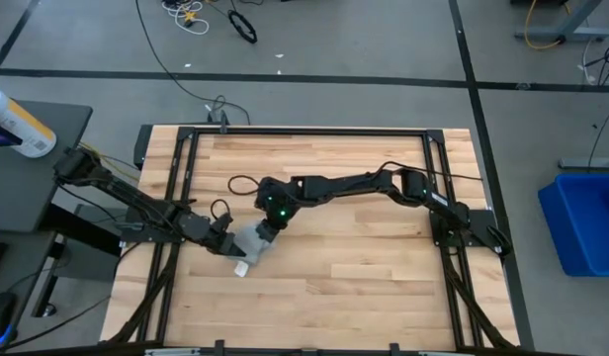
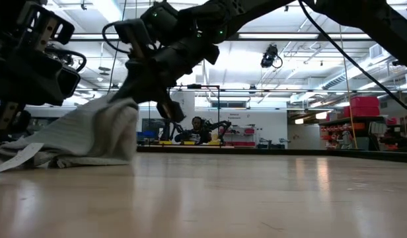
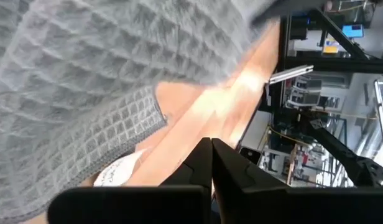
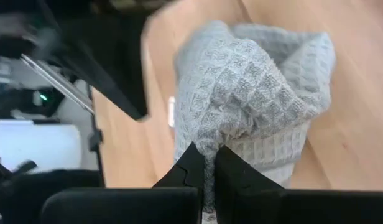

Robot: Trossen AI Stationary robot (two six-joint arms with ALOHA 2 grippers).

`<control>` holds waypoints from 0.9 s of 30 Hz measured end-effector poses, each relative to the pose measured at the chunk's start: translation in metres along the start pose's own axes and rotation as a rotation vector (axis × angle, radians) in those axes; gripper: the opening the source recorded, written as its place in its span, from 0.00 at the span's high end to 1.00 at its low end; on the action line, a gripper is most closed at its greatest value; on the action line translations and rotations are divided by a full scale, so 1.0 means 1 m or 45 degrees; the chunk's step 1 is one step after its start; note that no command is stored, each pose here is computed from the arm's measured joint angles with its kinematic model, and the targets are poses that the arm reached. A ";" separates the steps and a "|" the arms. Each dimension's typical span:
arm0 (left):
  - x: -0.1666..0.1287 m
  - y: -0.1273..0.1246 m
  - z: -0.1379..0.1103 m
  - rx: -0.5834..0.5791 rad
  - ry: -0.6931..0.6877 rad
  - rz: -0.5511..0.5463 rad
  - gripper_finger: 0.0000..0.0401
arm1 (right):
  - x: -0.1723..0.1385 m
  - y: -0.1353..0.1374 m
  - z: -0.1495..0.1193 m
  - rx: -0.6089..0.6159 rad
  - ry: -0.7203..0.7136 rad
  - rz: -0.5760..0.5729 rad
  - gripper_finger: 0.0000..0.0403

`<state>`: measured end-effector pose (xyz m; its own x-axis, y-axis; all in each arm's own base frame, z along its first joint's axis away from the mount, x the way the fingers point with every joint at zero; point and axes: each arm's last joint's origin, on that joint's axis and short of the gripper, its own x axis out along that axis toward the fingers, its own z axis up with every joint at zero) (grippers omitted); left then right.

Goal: Fold microfiber towels
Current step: Fold the grey towel

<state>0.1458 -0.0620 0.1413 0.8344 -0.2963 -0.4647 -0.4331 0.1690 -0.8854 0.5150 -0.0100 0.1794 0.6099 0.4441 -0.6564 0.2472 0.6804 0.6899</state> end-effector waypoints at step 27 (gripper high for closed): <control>-0.047 -0.023 0.006 0.042 -0.175 -0.371 0.96 | -0.005 0.008 0.015 -0.065 -0.042 0.275 0.98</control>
<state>0.1182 -0.0465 0.1833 0.9609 -0.2074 -0.1833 -0.1594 0.1266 -0.9791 0.5249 -0.0156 0.1927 0.6690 0.5641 -0.4840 0.0700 0.6005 0.7966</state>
